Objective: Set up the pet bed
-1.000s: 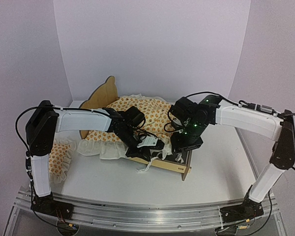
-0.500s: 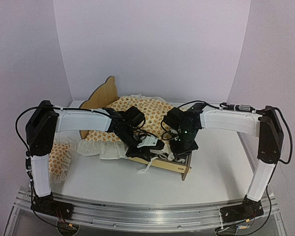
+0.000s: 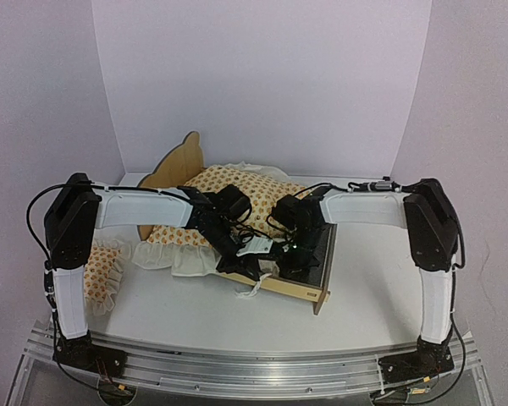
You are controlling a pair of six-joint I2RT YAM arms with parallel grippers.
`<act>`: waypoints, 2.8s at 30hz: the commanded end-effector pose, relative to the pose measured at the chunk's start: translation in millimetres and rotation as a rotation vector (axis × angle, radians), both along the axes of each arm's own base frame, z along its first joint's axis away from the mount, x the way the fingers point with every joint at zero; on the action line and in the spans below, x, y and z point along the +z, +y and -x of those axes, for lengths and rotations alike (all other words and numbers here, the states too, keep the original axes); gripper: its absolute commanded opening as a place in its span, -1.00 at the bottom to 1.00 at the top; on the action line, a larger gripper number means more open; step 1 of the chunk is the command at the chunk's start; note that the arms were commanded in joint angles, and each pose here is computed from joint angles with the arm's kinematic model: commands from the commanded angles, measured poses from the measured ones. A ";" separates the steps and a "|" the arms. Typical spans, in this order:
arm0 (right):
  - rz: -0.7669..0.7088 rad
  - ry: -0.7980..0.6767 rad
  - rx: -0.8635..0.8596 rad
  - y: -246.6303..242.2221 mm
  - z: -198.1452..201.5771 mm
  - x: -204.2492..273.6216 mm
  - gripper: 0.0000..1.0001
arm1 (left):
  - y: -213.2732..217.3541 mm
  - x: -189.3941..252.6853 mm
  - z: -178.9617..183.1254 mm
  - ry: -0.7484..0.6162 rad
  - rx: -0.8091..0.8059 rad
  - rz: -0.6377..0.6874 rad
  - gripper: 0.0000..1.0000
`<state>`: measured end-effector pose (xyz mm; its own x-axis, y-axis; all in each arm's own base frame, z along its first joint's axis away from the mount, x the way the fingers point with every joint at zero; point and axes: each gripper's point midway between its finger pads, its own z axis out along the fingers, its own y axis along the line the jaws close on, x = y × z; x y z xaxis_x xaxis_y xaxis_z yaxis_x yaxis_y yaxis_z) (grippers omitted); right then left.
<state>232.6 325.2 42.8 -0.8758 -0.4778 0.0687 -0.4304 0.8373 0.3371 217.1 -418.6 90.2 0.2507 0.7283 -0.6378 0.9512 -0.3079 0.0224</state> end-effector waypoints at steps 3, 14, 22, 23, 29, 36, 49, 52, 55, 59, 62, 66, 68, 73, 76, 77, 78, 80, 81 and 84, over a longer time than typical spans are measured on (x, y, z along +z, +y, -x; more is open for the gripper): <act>0.087 0.325 0.124 -14.2 63.3 -66.1 -0.97 | -15.0 2.9 -18.6 -0.035 0.075 0.042 -1.00; 0.025 0.061 0.051 6.9 13.7 15.1 -0.20 | -12.4 -2.7 -19.2 -0.041 0.072 0.020 -1.00; -0.011 0.053 0.063 -3.1 27.1 72.2 0.16 | -12.2 -4.5 -22.3 -0.053 0.080 0.018 -1.00; 0.017 0.075 0.069 -9.9 32.5 69.9 0.22 | -12.6 -4.1 -22.9 -0.055 0.082 0.020 -1.00; -0.015 0.032 0.077 -11.2 32.3 88.7 0.35 | -12.9 -3.4 -24.9 -0.061 0.088 0.022 -1.00; -0.120 -0.163 0.062 -8.6 13.8 148.4 0.35 | -12.4 -6.3 -28.2 -0.068 0.103 0.018 -1.00; 0.004 -0.369 -0.144 -64.6 -7.4 149.1 0.18 | -16.7 -2.0 -40.9 -0.002 0.201 0.032 -1.00; -0.257 -0.506 -0.225 -39.5 -8.0 173.6 0.01 | -28.2 2.6 -54.5 0.017 0.273 0.061 -1.00; -0.422 -0.622 -0.218 -18.1 5.8 180.1 -0.09 | -37.9 7.3 -68.0 0.023 0.327 0.087 -1.00; -0.593 -0.792 -0.141 15.4 28.0 152.9 -0.08 | -42.4 7.5 -73.6 0.027 0.332 0.094 -1.00; -0.590 -0.872 -0.181 18.3 24.3 119.7 0.02 | -41.9 7.0 -77.1 0.024 0.339 0.095 -1.00; -0.482 -0.919 -0.201 15.1 9.2 68.8 0.10 | -40.9 5.8 -78.9 0.026 0.342 0.093 -1.00; -0.462 -0.973 -0.249 4.2 1.9 53.8 0.12 | -41.4 5.1 -80.2 0.023 0.344 0.095 -1.00; -0.382 -1.112 -0.327 -14.8 -18.1 27.5 0.26 | -44.6 5.7 -74.9 0.058 0.317 0.099 -1.00; -0.347 -1.148 -0.333 -7.4 -29.3 13.2 0.32 | -45.3 3.4 -72.5 0.083 0.313 0.095 -1.00; -0.333 -1.167 -0.364 -10.5 -33.6 7.6 0.33 | -44.7 1.9 -71.8 0.088 0.313 0.092 -1.00; -0.316 -1.190 -0.401 -16.3 -37.6 2.0 0.35 | -44.1 0.6 -70.9 0.095 0.313 0.089 -1.00; -0.309 -1.230 -0.425 -22.9 -42.7 -3.0 0.38 | -42.5 -0.4 -67.7 0.113 0.306 0.085 -1.00; -0.307 -1.252 -0.430 -25.6 -45.6 -4.0 0.40 | -41.5 -1.1 -66.1 0.123 0.301 0.083 -1.00; -0.308 -1.270 -0.443 -28.4 -57.3 -6.7 0.43 | -39.3 -3.3 -62.6 0.138 0.290 0.074 -1.00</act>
<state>262.3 300.8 8.2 -0.4552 -0.1274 -0.8812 -0.3723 0.9263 0.0584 269.6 -462.9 95.0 0.0569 0.7020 -0.7099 0.9958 -0.0909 -0.0101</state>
